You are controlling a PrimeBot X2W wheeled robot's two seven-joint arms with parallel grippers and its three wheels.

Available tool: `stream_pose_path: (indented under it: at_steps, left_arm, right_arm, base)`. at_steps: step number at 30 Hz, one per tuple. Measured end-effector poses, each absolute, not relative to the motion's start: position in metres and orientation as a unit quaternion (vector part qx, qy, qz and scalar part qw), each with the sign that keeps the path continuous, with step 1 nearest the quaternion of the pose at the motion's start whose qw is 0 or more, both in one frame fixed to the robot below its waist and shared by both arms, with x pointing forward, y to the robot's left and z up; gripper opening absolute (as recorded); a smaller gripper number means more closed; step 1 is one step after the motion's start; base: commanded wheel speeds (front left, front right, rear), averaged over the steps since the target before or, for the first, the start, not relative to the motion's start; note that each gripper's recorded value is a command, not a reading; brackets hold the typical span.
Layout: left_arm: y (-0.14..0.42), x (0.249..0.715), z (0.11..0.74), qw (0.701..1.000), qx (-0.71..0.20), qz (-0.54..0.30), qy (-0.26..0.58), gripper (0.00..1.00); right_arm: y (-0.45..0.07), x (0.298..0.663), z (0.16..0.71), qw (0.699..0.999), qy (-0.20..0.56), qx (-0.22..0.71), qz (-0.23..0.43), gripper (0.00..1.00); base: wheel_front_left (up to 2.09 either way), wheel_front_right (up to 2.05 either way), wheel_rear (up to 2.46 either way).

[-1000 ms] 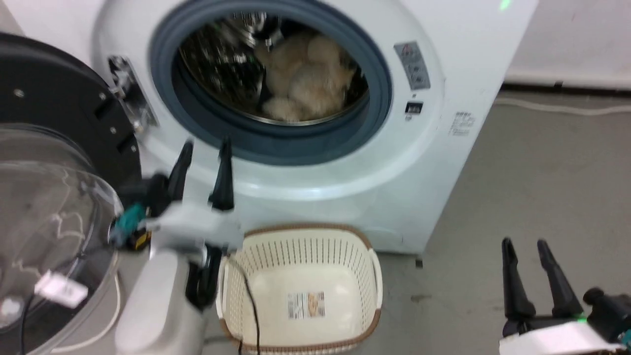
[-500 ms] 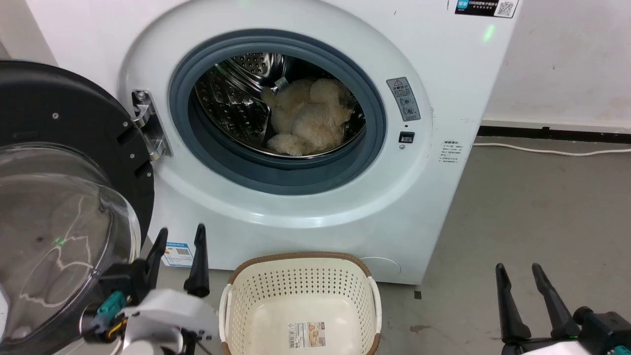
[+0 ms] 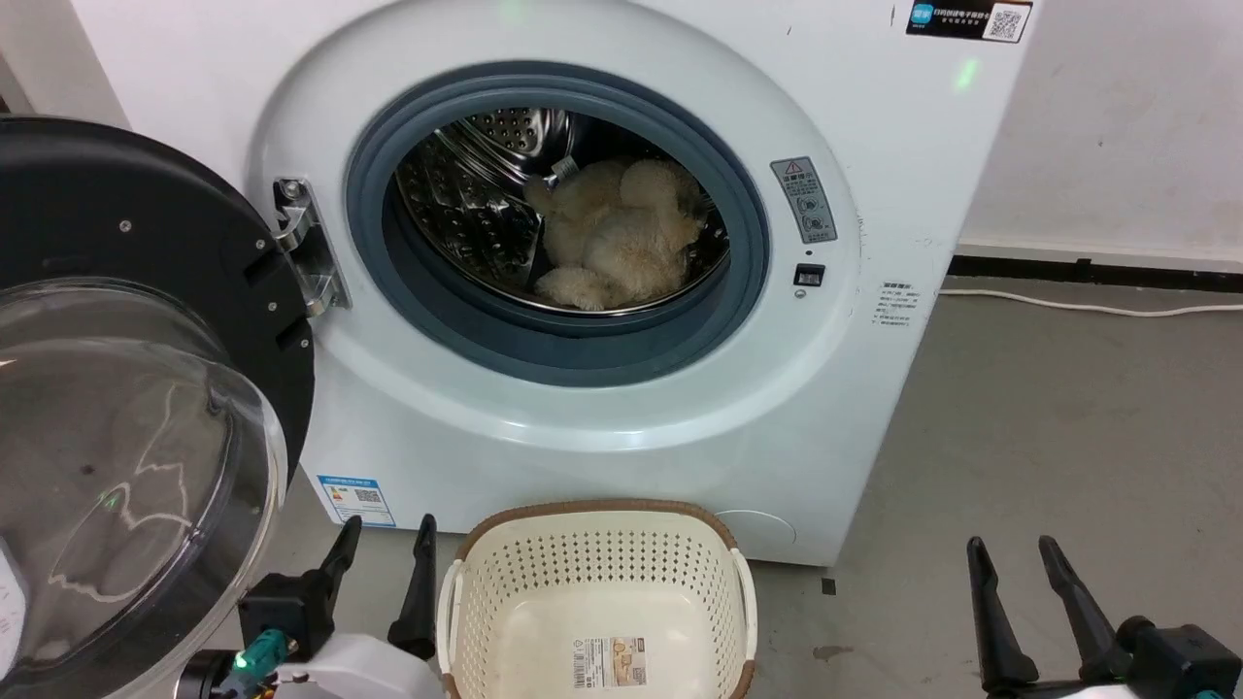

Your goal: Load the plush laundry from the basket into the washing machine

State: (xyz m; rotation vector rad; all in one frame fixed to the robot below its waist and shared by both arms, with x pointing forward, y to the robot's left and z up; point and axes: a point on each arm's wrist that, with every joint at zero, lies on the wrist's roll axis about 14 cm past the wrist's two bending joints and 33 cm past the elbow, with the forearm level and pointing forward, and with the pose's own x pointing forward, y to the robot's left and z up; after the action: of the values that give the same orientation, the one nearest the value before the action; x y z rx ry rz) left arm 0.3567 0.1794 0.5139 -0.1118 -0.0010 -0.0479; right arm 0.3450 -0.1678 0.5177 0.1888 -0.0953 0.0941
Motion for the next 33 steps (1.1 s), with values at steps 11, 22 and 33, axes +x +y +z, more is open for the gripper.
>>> stream_pose_path:
  at_steps: [11, 22, 33]
  left_arm:
    - [0.177, 0.351, 0.512, 0.998, -0.052, -0.021, 0.001, 1.00]
    - [0.177, 0.351, 0.512, 0.998, -0.059, -0.020, 0.001, 1.00]
    - [0.176, 0.350, 0.512, 0.998, -0.059, -0.022, 0.002, 0.00]
  right_arm:
    - [-0.168, 0.340, 0.505, 0.994, -0.028, 0.094, 0.045, 1.00]
    - [-0.168, 0.339, 0.503, 0.994, -0.024, 0.095, 0.044, 1.00]
    - [-0.166, 0.339, 0.502, 0.994, -0.024, 0.095, 0.047, 0.00]
  base:
    - [0.00, 0.00, 0.00]
    - [0.00, 0.00, 0.00]
    - [0.00, 0.00, 0.00]
